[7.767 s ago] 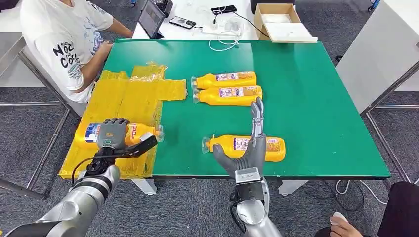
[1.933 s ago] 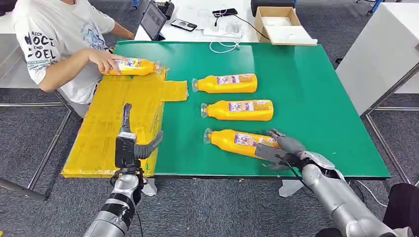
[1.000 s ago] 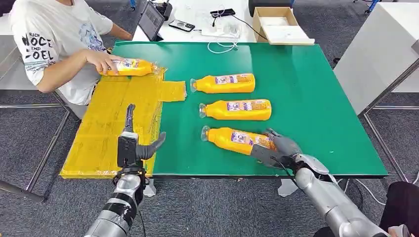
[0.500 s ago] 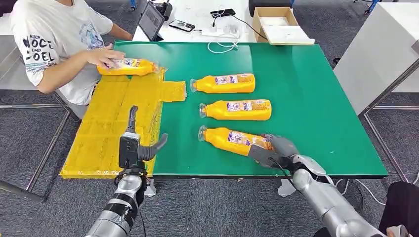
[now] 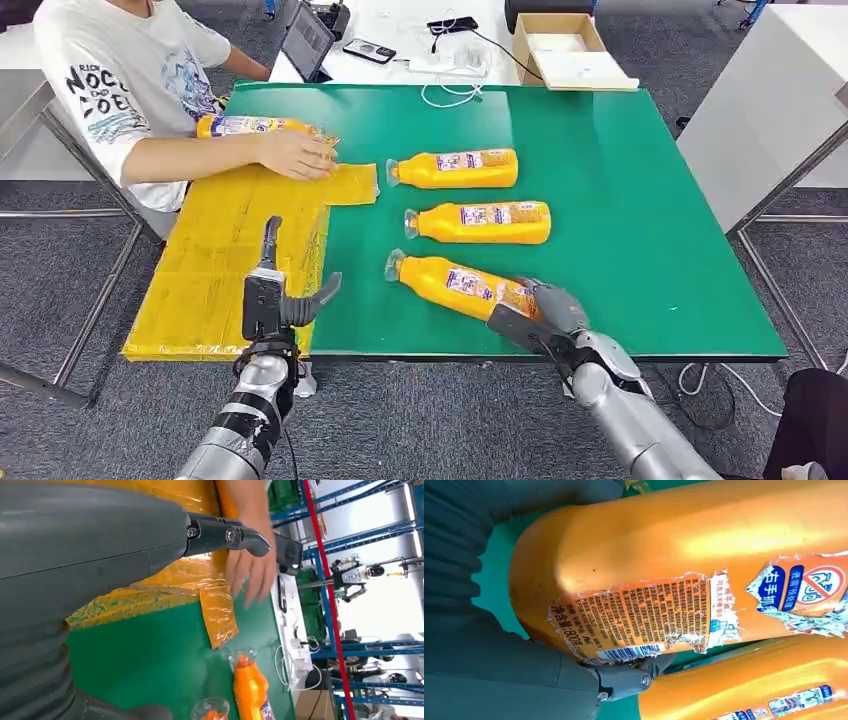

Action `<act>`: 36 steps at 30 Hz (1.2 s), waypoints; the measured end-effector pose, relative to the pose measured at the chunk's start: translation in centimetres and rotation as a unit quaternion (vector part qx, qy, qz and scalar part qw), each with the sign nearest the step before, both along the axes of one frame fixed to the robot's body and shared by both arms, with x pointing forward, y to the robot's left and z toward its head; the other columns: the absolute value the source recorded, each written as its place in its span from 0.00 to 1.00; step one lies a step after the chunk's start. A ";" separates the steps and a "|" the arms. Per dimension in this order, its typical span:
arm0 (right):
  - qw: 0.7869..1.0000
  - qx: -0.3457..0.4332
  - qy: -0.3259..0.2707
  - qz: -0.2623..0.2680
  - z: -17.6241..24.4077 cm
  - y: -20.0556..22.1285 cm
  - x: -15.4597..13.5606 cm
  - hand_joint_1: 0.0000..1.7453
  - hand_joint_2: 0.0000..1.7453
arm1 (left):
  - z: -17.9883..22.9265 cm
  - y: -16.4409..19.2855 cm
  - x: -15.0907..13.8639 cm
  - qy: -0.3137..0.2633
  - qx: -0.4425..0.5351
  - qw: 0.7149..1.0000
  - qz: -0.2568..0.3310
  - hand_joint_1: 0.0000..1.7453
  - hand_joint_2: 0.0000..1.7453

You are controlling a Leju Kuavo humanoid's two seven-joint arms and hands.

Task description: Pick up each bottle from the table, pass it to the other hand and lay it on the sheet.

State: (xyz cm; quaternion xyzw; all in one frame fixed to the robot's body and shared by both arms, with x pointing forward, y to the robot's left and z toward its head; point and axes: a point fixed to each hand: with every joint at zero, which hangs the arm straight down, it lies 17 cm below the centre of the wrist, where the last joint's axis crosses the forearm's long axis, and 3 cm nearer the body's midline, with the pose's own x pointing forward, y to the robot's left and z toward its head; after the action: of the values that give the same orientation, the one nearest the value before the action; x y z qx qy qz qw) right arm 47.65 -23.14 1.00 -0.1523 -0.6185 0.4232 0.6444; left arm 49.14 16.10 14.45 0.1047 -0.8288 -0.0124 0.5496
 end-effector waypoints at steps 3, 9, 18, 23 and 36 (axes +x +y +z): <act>0.999 0.018 -0.038 -0.014 1.6 0.6 0.2 1.00 1.00 | -0.1 0.0 0.0 0.003 0.000 1.000 0.001 0.00 1.00; 0.966 0.116 -0.210 -0.101 10.8 0.4 0.4 1.00 1.00 | -1.0 0.4 -0.4 0.015 -0.015 1.000 0.006 0.00 1.00; 0.866 0.222 -0.398 -0.205 21.9 -4.0 -2.7 1.00 1.00 | -1.7 -0.1 -0.2 0.042 -0.088 0.995 -0.022 0.00 1.00; 0.850 0.237 -0.416 -0.221 23.1 -5.0 -3.7 1.00 1.00 | -1.5 -0.6 -0.1 0.050 -0.122 0.990 -0.041 0.00 1.00; 0.839 0.246 -0.434 -0.219 23.6 -5.4 -4.9 1.00 1.00 | -0.9 -2.5 -0.6 0.068 -0.200 0.972 -0.107 0.00 1.00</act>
State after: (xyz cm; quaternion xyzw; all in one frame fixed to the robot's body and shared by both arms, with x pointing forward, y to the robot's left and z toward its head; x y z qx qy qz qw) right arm 42.74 -28.57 24.62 -0.2885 -0.8688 -0.0045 0.4025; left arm 48.55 13.65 13.54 -0.0973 -0.7814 0.0877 0.6101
